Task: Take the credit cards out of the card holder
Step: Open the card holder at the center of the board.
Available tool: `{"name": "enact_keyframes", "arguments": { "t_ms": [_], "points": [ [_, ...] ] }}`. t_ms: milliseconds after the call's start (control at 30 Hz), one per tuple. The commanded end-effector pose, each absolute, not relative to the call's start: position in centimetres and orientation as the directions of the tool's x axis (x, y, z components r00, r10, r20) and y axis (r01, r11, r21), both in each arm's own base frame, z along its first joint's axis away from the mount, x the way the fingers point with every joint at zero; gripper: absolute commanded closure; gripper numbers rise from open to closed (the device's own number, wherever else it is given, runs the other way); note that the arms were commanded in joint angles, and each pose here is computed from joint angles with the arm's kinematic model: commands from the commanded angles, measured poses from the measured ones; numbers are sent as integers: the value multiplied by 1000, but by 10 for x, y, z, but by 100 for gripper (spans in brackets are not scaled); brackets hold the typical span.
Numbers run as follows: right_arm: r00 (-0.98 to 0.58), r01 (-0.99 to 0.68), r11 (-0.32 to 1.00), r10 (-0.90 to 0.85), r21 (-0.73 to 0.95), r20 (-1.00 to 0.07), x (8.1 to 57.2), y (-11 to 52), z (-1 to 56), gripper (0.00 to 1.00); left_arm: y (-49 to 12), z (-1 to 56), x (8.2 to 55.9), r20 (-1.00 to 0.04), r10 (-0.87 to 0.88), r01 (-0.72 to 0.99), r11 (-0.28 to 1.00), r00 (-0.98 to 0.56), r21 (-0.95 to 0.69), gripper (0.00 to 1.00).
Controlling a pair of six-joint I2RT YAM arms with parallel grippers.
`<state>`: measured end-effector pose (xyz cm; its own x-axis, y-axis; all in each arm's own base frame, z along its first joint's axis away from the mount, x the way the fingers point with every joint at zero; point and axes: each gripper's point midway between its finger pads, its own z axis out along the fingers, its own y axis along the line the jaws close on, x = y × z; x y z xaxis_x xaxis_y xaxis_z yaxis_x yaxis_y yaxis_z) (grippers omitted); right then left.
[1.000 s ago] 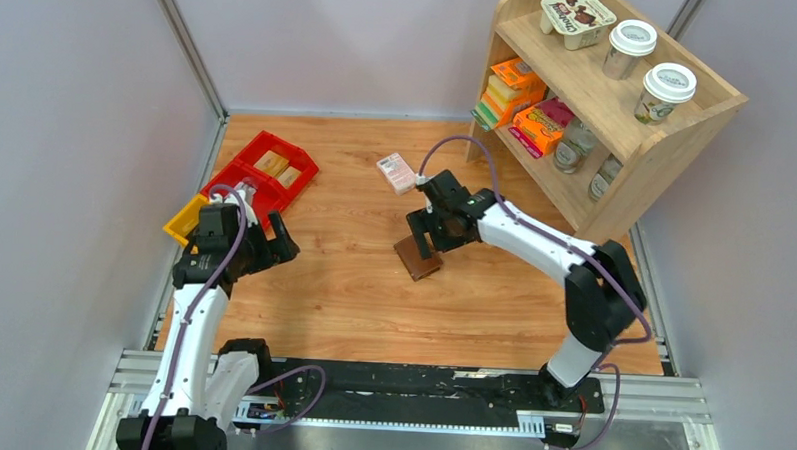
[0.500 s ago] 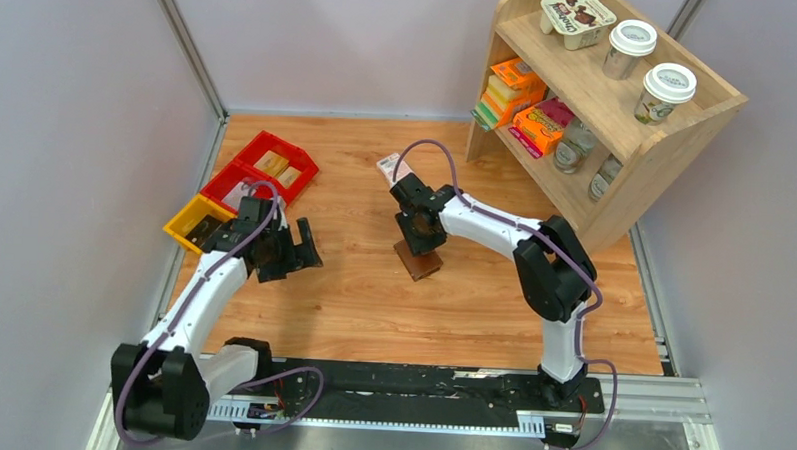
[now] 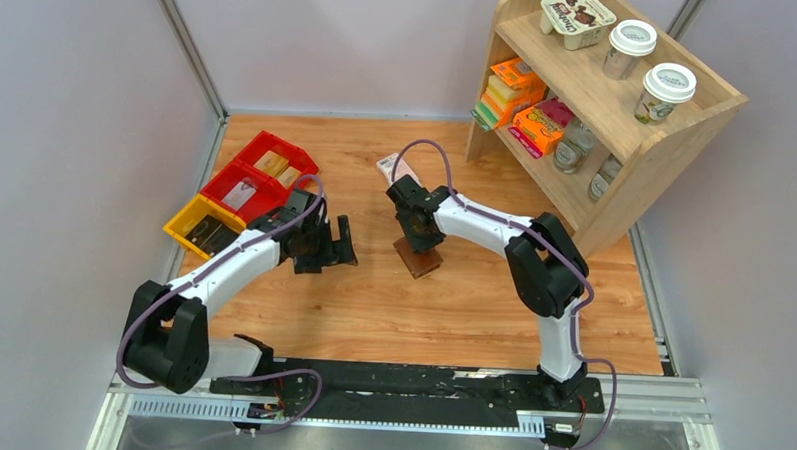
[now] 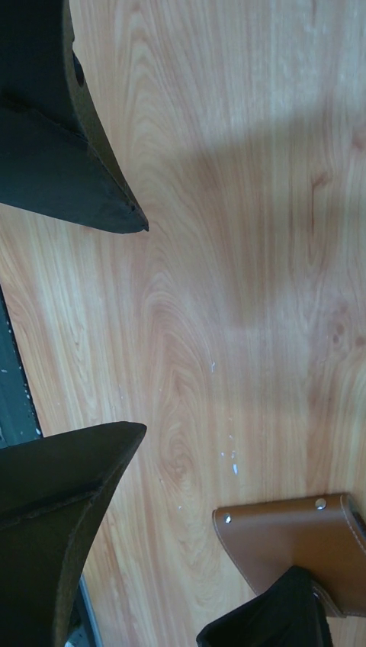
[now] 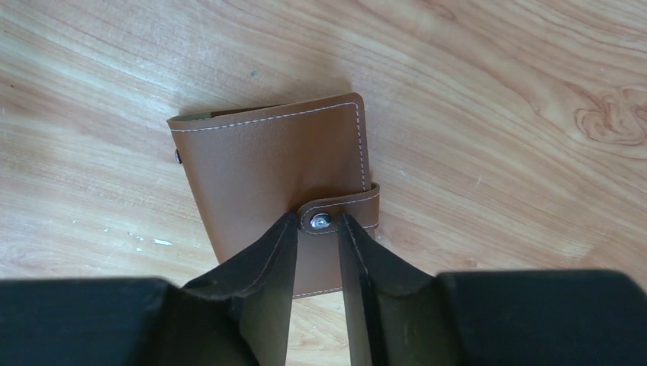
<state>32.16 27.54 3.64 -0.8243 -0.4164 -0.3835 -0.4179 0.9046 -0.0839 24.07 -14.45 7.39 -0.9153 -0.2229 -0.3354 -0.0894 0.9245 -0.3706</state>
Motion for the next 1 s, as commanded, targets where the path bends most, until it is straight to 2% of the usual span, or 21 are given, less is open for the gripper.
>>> {"name": "enact_keyframes", "arguments": {
  "t_ms": [0,67,200,267,333,500,600,767,967],
  "points": [
    [-838,-392,911,-411,-129,-358,321,268,8,66,-169,85,255,-372,-219,-55,913,-902,-404,0],
    [-844,-389,909,-416,-146,-338,316,265,1,68,-176,84,252,-368,-205,-43,914,-907,-404,0],
    [-860,-380,917,-399,-122,-318,304,268,-3,86,-187,81,247,-363,-193,-30,912,-911,-410,0],
    [-876,-369,927,-369,-64,-311,295,274,-1,95,-190,80,243,-359,-196,-31,909,-913,-416,0],
    [-892,-352,936,-331,16,-309,287,285,5,100,-192,79,240,-357,-202,-35,905,-912,-423,0],
    [-923,-330,902,-248,278,-293,264,322,32,100,-194,78,237,-355,-216,-42,898,-910,-438,0],
    [-935,-311,871,-207,381,-290,256,337,46,100,-196,78,238,-354,-222,-42,893,-908,-449,1],
    [-955,-275,822,-176,498,-237,243,350,44,100,-206,77,241,-349,-221,-35,883,-911,-468,2],
    [-976,-203,783,-115,588,-184,233,354,39,100,-225,77,245,-350,-186,5,878,-918,-478,8]
  ]
}}
